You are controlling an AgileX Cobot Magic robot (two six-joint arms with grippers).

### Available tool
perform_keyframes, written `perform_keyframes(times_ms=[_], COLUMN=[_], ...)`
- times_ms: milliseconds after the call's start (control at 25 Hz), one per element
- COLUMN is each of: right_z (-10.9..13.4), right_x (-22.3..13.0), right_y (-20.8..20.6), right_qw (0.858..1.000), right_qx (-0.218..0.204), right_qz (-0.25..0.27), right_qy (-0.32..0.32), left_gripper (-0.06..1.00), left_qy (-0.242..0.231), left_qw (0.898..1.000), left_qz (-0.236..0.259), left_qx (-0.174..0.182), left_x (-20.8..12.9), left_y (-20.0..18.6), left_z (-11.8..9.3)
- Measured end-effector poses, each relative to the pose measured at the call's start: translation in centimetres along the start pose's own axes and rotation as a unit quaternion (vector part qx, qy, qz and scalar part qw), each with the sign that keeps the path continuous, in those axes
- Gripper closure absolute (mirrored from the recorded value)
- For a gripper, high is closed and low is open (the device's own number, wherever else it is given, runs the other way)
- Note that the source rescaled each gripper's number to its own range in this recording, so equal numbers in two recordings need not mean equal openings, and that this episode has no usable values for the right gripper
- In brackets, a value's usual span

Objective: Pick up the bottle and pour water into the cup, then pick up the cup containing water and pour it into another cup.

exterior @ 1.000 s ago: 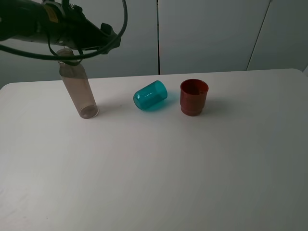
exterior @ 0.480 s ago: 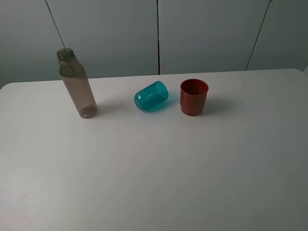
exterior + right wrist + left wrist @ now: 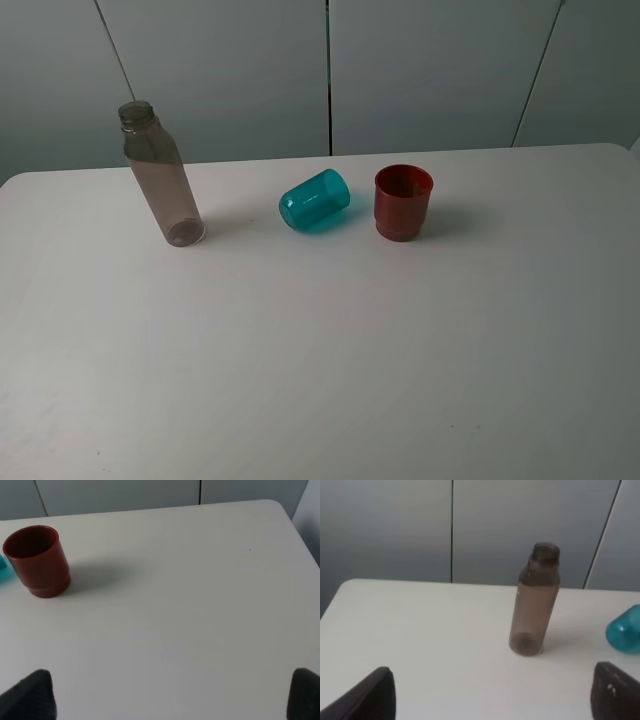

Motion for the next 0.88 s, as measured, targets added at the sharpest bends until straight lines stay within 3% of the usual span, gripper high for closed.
perform_keyframes(times_ms=[160,480,720,880], right_z=[0.0,0.0,0.0,0.0], right_x=[0.0,0.0,0.0,0.0], right_y=[0.0,0.0,0.0,0.0], right_qw=[1.0,1.0,1.0,1.0], right_qx=[0.0,0.0,0.0,0.0], right_qz=[0.0,0.001,0.001,0.001], right_qy=[0.0,0.0,0.0,0.0], left_gripper=[-0.05,-0.05,-0.05,-0.05], left_qy=[0.006,0.007,0.062,0.059], left_qw=[0.999,0.998,0.994,0.994], left_qz=[0.052,0.054,0.085,0.09], left_qx=[-0.001,-0.003,-0.008,-0.028], left_x=[-1.5,-1.5,-2.5,-2.7], left_y=[0.5,0.5,0.9,1.0], left_z=[-0.1,-0.2,-0.3,-0.7])
Point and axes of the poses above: a point on each arm's last joint axis where the gripper is mounted, y pointing out along that axis toward the gripper, z along the wrist's bending axis when the last joint is at zero, x = y × z, the point moved 2 cm from there along y, pointing out along that axis toward the gripper, and after that the axes turned 13 degrees about y, right-handed, at the moved point
